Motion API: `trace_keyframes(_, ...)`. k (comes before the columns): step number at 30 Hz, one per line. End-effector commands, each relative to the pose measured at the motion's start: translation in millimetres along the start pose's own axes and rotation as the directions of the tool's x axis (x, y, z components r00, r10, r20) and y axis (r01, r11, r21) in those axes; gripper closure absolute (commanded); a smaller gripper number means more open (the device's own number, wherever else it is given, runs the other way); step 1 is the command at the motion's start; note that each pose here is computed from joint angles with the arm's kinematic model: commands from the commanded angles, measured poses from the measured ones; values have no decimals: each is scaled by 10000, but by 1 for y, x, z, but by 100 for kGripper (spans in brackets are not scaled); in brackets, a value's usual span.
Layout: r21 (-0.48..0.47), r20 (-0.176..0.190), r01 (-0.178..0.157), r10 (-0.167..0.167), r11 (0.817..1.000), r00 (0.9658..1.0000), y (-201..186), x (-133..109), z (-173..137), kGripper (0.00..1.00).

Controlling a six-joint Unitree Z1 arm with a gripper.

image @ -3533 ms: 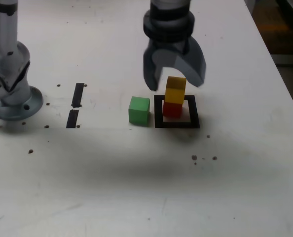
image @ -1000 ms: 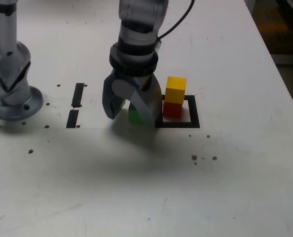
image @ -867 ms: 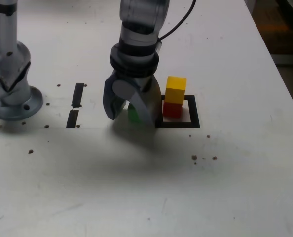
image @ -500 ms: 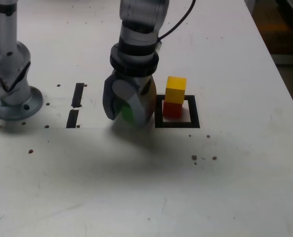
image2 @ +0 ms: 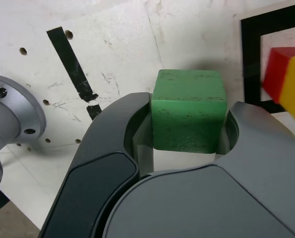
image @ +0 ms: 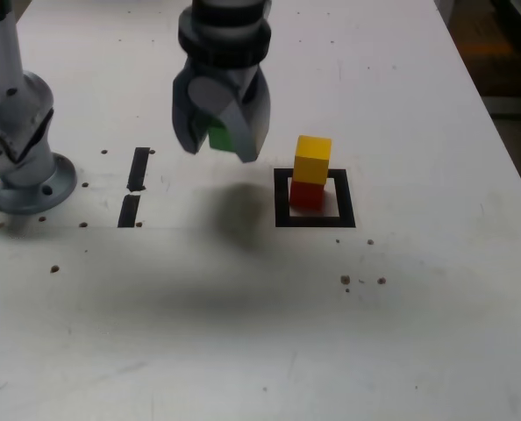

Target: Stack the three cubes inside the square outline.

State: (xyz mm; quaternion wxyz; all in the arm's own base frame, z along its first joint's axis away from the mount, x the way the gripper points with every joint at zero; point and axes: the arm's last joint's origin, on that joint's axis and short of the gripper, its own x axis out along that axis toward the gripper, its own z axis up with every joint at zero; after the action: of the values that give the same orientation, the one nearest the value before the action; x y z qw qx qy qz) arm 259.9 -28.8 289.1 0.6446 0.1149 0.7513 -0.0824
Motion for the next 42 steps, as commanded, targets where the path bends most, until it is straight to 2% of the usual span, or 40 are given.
trace_keyframes(1, -40, 99, -48, 48, 10000, 9999, 2, -11, 3, 83)
trace_keyframes(9, 27, 408, -40, 38, 10000, 9992, 8, -48, 32, 83)
trace_keyframes(15, 152, 730, 155, -166, 9998, 9972, 11, -60, 51, 83)
trace_keyframes(19, 208, 754, 297, -312, 9993, 9967, 12, -59, 60, 83)
trace_keyframes(29, 209, 508, 586, -596, 9981, 9969, 13, -43, 71, 83)
trace_keyframes(42, 253, 681, 685, -701, 9973, 9952, 17, -30, 84, 80)
